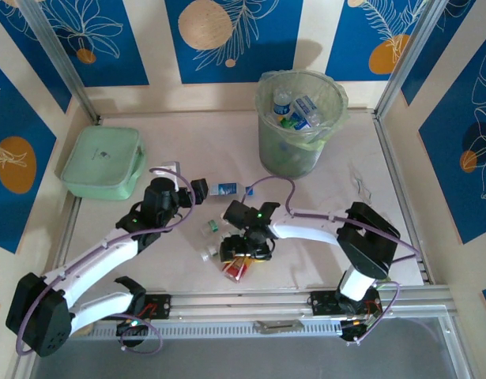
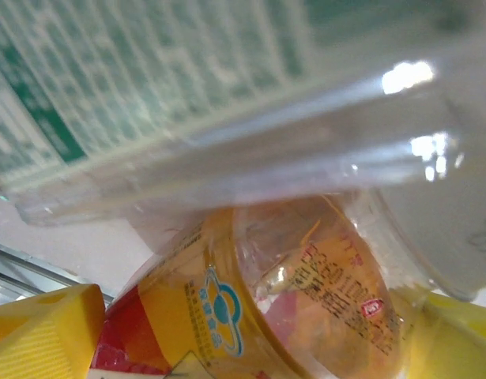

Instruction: Put the plastic bottles in the bin

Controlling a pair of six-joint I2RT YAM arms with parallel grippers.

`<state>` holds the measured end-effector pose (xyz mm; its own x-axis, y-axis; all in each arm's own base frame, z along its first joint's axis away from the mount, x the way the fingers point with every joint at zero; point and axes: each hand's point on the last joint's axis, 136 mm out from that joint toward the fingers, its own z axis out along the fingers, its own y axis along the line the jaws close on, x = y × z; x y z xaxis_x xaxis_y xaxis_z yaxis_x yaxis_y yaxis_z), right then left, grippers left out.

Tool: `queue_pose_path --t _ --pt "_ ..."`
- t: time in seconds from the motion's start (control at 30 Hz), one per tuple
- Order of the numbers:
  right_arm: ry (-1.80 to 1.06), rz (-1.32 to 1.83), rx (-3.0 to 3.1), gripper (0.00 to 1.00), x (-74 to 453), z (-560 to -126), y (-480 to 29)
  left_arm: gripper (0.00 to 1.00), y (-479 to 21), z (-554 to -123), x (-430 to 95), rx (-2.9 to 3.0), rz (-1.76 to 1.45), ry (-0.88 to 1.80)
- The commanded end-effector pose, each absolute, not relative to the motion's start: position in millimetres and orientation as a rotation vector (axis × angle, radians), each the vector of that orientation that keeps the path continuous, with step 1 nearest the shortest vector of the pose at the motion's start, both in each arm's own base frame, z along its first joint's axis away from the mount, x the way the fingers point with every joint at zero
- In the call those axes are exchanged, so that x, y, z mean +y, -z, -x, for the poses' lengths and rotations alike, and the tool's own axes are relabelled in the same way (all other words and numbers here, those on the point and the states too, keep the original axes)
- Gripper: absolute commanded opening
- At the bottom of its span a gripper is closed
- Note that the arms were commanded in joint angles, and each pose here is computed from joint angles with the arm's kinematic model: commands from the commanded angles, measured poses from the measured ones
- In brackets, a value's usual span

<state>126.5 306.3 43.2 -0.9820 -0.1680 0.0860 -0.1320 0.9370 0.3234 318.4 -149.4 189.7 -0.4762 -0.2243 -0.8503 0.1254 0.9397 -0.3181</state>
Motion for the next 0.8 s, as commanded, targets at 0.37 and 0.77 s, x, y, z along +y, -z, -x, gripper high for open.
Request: queue_pose_path --t 0.37,0.77 --pt "0.171 -0.271 -3.004 0.91 288 -129 -28 0.99 -189 -314 -136 2.028 0.11 0.374" --pt "0.175 -0.195 -3.001 0.88 272 -121 -32 1.0 -190 -316 -139 2.025 0.112 0.393"
